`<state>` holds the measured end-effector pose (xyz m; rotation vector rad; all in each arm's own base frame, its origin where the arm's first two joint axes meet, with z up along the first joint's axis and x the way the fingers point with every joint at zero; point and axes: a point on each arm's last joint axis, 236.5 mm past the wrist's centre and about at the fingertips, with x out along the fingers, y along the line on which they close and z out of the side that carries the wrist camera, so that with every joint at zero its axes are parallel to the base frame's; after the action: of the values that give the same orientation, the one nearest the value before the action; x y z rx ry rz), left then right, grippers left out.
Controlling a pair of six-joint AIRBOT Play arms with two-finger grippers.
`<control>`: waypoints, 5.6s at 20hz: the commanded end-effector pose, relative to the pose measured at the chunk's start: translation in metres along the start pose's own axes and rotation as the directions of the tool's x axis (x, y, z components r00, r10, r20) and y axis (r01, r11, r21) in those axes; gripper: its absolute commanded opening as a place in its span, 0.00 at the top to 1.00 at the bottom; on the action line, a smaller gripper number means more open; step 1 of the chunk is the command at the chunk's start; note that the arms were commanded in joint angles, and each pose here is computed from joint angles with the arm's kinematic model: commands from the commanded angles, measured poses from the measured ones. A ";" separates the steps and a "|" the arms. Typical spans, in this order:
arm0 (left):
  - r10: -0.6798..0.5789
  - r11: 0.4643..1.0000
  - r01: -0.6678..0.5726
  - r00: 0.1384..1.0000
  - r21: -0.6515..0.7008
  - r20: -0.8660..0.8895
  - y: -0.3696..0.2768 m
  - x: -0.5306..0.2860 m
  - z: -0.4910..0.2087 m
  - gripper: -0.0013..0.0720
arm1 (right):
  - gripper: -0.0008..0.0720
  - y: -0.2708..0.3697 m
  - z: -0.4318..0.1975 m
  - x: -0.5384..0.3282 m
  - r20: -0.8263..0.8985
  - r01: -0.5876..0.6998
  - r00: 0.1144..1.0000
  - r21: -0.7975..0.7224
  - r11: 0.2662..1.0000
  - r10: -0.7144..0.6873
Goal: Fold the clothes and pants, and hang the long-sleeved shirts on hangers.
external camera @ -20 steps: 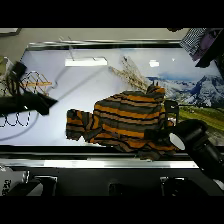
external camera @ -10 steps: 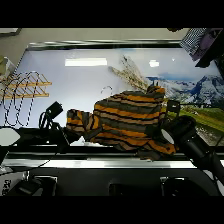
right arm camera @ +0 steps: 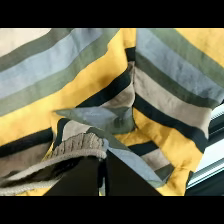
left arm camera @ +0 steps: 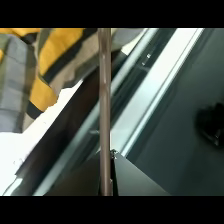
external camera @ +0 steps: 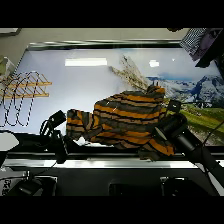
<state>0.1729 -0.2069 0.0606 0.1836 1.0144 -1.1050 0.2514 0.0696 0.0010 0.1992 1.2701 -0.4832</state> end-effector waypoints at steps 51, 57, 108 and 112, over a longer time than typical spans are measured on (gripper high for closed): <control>-0.083 0.994 0.082 0.996 0.076 0.020 -0.036 0.019 -0.002 0.95 | 0.96 0.033 0.020 0.001 0.083 -0.136 0.988 0.115 0.984 0.127; -0.083 0.992 0.078 0.996 0.103 0.036 -0.041 0.025 0.004 0.95 | 0.96 0.046 0.029 -0.015 0.117 -0.217 0.972 0.093 0.972 0.205; 0.000 0.968 -0.041 0.986 0.247 0.164 -0.007 0.079 0.058 0.95 | 0.96 0.047 0.028 -0.116 0.217 -0.560 0.813 0.033 0.828 0.541; -0.035 0.968 -0.012 0.983 0.249 0.182 -0.015 0.081 0.063 0.95 | 0.96 0.058 0.036 -0.127 0.253 -0.613 0.767 0.019 0.790 0.589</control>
<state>0.2054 -0.2985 0.0376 0.2856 0.7235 -1.2175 0.2765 0.1324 0.1173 0.5869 0.9135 -0.0306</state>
